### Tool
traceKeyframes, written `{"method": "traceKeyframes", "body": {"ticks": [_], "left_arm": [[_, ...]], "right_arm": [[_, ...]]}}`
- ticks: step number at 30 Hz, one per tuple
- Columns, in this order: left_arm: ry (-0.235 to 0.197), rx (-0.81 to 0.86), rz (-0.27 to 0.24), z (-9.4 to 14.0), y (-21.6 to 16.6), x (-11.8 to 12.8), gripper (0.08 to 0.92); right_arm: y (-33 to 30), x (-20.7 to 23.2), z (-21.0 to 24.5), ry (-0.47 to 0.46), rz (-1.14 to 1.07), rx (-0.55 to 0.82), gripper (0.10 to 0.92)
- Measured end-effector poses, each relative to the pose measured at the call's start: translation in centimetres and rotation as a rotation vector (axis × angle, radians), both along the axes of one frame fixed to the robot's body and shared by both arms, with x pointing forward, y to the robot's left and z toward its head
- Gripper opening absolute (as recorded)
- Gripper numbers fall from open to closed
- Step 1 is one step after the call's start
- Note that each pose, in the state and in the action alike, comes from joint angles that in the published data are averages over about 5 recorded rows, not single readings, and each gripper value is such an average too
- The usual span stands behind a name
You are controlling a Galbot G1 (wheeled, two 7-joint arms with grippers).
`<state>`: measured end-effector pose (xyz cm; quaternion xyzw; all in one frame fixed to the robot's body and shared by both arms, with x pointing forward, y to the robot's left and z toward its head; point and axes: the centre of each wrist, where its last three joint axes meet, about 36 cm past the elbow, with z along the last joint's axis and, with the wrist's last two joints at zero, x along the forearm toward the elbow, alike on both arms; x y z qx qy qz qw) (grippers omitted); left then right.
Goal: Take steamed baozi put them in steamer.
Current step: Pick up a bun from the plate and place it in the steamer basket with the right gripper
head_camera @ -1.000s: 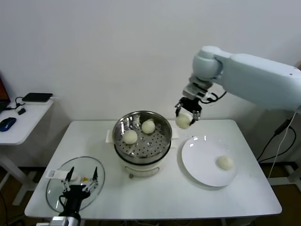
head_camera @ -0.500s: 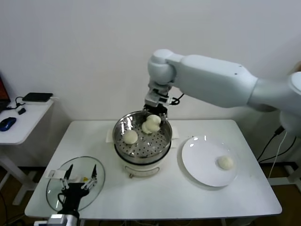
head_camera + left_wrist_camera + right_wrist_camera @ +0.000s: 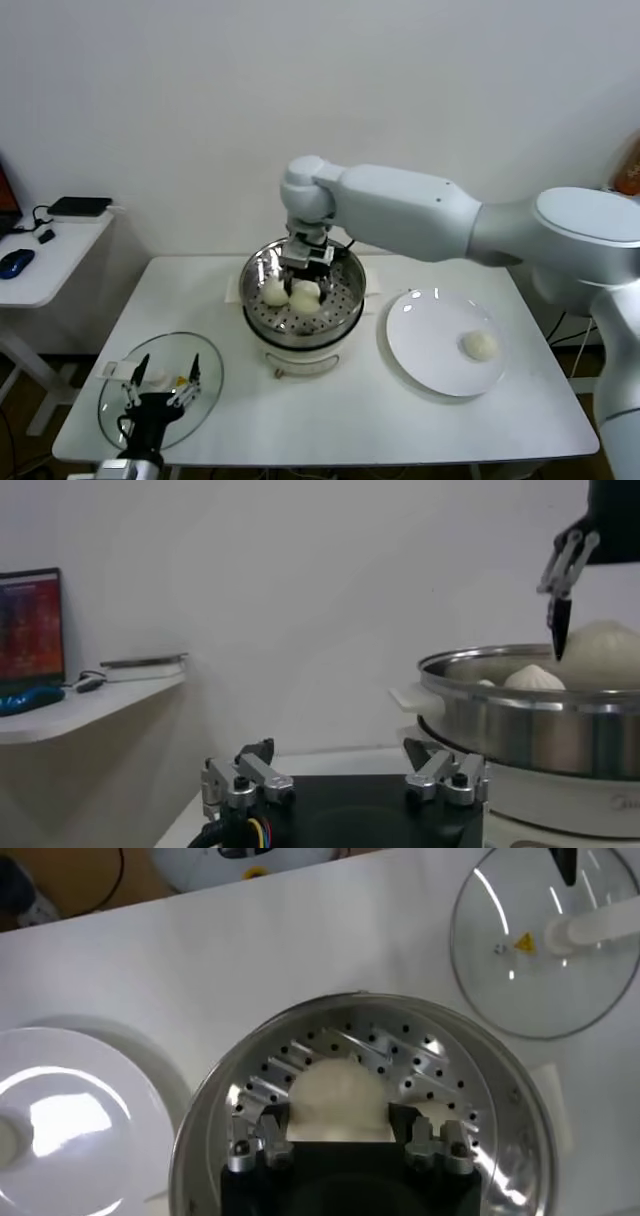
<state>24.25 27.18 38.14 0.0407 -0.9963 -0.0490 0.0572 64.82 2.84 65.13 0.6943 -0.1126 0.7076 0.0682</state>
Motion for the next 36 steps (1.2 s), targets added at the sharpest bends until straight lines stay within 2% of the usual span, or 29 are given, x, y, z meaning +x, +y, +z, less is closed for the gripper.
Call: {"method": "traceKeyframes", "body": {"ticks": [24,32,36], "left_arm": [[0.005,-0.005,0.003,-0.5,0.1,0.2,0.823],[0.005,-0.006,0.003,-0.6,0.1,0.3,0.823],[0.004,-0.006,0.004,-0.6,0.1,0.3,0.823]], "right_arm": [[1.5,0.0,-4.2,0.038,0.03,-0.018,0.685],[1.6,0.1,-4.3,0.034,0.049,-0.01,0.801],[1.4,0.1,-3.9,0.032,0.059,-0.007,0.821]]}}
